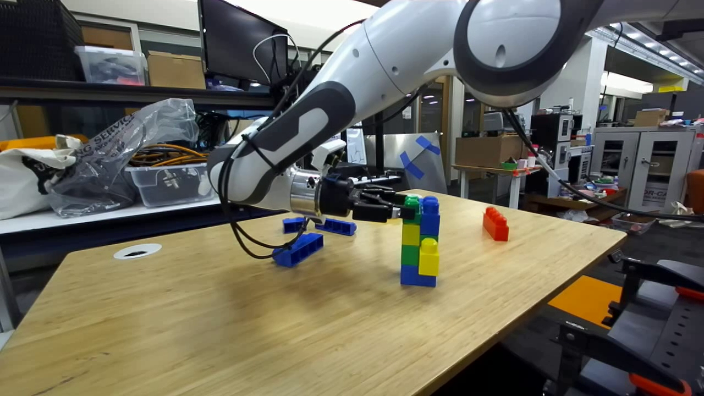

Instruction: Take the green block on the right then place it at the top of the slack of blocks

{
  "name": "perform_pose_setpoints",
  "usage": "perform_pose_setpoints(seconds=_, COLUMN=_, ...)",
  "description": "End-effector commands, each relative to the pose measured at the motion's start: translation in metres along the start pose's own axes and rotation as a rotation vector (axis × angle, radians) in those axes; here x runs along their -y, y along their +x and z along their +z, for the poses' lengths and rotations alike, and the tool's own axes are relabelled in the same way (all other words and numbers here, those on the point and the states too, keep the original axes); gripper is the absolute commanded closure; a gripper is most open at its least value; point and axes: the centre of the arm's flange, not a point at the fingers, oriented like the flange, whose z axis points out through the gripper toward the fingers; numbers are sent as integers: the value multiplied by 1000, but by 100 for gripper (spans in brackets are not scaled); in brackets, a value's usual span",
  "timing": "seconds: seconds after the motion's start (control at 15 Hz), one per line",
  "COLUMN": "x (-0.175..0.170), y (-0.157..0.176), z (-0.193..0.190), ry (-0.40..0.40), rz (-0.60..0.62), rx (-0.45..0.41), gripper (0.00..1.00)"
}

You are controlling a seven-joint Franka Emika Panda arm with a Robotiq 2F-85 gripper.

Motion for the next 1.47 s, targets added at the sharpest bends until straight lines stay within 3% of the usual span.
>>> perform_pose_setpoints(seconds=0.0, x=-3, y=13, z=-2, ry=14, rz=4, rx=-29, gripper=56)
perform_pose_setpoints(seconds=0.13, x=-3, y=13, z=-3, ry=18, rz=0, rx=-34, gripper=56)
perform_pose_setpoints(seconds=0.2, x=-3, y=12, z=-3, ry=22, rz=0, rx=-36, gripper=24)
perform_pose_setpoints(seconds=0.27, x=-2, y=11, z=-3, ry=15, rz=-4, rx=-37, gripper=6)
perform_pose_setpoints(seconds=0.33, x=-2, y=9, z=-4, ry=12, rz=-3, rx=-38, gripper=2)
perform_pose_setpoints(seconds=1.0, x=-8, y=-27, z=-18, ry=-49, rz=77, rx=-40, gripper=0)
perform_pose_setpoints(seconds=1.2, x=-14, y=-59, z=-28, ry=-73, rz=148, rx=-86, gripper=0)
perform_pose_setpoints(seconds=1.4, x=-19, y=-107, z=-42, ry=-95, rz=230, rx=-186, gripper=0)
